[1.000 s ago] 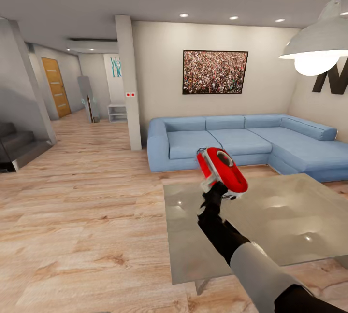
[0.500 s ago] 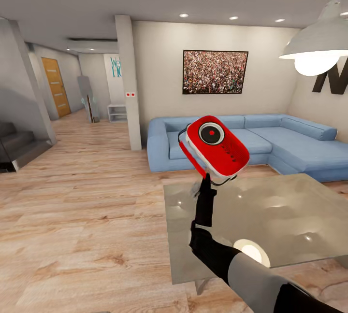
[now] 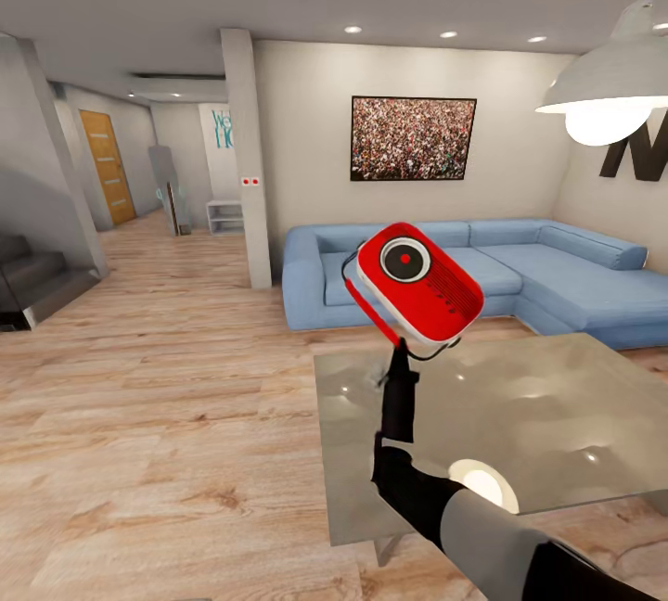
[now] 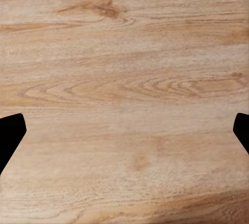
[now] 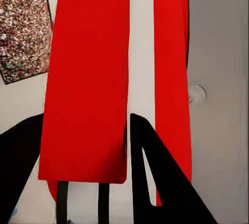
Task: Turn on the radio receiver that's on the table in the living room.
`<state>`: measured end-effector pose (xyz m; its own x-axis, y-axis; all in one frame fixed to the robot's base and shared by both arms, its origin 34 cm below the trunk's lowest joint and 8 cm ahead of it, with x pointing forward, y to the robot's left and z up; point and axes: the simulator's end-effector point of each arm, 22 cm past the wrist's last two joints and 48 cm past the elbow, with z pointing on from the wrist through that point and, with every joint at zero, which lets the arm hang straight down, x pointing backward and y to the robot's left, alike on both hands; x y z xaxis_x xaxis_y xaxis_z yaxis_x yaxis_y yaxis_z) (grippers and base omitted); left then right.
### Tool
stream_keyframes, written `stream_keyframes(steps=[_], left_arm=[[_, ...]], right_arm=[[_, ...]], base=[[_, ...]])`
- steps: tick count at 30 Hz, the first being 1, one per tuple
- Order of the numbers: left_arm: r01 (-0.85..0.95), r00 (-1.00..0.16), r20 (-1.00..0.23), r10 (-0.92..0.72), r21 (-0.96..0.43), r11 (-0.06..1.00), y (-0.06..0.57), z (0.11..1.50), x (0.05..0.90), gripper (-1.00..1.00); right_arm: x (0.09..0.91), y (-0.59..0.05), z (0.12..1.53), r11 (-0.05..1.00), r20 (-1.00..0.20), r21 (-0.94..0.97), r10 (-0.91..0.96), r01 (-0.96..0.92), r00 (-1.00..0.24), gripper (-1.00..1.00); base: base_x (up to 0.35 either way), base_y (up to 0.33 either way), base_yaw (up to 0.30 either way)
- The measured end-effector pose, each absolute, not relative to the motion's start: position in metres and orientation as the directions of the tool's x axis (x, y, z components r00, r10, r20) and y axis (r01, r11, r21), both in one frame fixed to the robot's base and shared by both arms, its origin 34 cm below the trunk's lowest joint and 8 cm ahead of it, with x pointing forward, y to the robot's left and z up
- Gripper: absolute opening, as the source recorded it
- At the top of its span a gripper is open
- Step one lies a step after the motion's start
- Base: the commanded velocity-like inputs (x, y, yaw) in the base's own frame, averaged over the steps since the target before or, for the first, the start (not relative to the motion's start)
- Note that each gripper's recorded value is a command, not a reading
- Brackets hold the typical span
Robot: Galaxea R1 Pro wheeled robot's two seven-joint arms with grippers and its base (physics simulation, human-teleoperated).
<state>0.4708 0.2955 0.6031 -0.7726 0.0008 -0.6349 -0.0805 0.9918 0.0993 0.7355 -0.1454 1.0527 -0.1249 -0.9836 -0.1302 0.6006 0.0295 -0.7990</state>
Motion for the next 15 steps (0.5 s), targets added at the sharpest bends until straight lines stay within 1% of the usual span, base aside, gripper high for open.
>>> stream_keyframes(steps=[1,2,3,4,6,8,9,10,11,13,15], left_arm=[[-0.08,-0.772,-0.635,0.001,0.099,0.992,0.295,0.603,0.471,1.0],[-0.081,-0.773,-0.635,0.001,0.099,0.992,0.295,0.603,0.471,1.0],[-0.081,-0.772,-0.635,0.001,0.099,0.992,0.295,0.603,0.471,1.0],[-0.081,-0.773,-0.635,0.001,0.099,0.992,0.295,0.603,0.471,1.0],[-0.081,-0.773,-0.635,0.0,0.099,0.992,0.295,0.603,0.471,1.0],[-0.08,-0.772,-0.635,0.0,0.098,0.992,0.295,0.603,0.471,1.0],[-0.08,-0.773,-0.635,0.0,0.098,0.992,0.294,0.603,0.471,1.0],[-0.08,-0.772,-0.635,0.0,0.097,0.992,0.294,0.603,0.471,1.0],[-0.08,-0.772,-0.635,0.0,0.097,0.992,0.294,0.603,0.471,1.0],[-0.08,-0.772,-0.635,-0.001,0.096,0.992,0.293,0.603,0.471,1.0],[-0.079,-0.772,-0.635,-0.001,0.094,0.992,0.292,0.603,0.471,1.0]], right_arm=[[0.735,-0.146,1.052,0.02,-0.122,-0.796,-0.984,0.605,-0.128,-1.0],[0.729,-0.148,1.052,-0.033,-0.067,-0.774,-0.989,0.632,-0.133,-1.0],[0.725,-0.142,1.056,-0.051,-0.037,-0.759,-0.992,0.649,-0.121,-1.0],[0.721,-0.136,1.055,-0.088,0.021,-0.74,-0.994,0.667,-0.108,-1.0],[0.715,-0.124,1.054,-0.132,0.109,-0.707,-0.991,0.695,-0.077,-1.0],[0.71,-0.116,1.053,-0.166,0.17,-0.682,-0.983,0.712,-0.065,-1.0],[0.704,-0.11,1.053,-0.226,0.248,-0.64,-0.965,0.734,-0.081,-1.0],[0.697,-0.099,1.054,-0.248,0.298,-0.602,-0.952,0.759,-0.074,-1.0],[0.693,-0.093,1.054,-0.254,0.322,-0.585,-0.944,0.77,-0.067,-1.0],[0.69,-0.098,1.057,-0.277,0.328,-0.562,-0.94,0.779,-0.097,-1.0],[0.685,-0.095,1.056,-0.291,0.355,-0.534,-0.929,0.794,-0.103,-1.0]], base=[[0.0,0.0,0.0],[0.0,0.0,0.0],[0.0,0.0,0.0],[0.0,0.0,0.0],[0.0,0.0,0.0],[0.0,0.0,0.0],[0.0,0.0,0.0],[0.0,0.0,0.0],[0.0,0.0,0.0],[0.0,0.0,0.0],[0.0,0.0,0.0]])
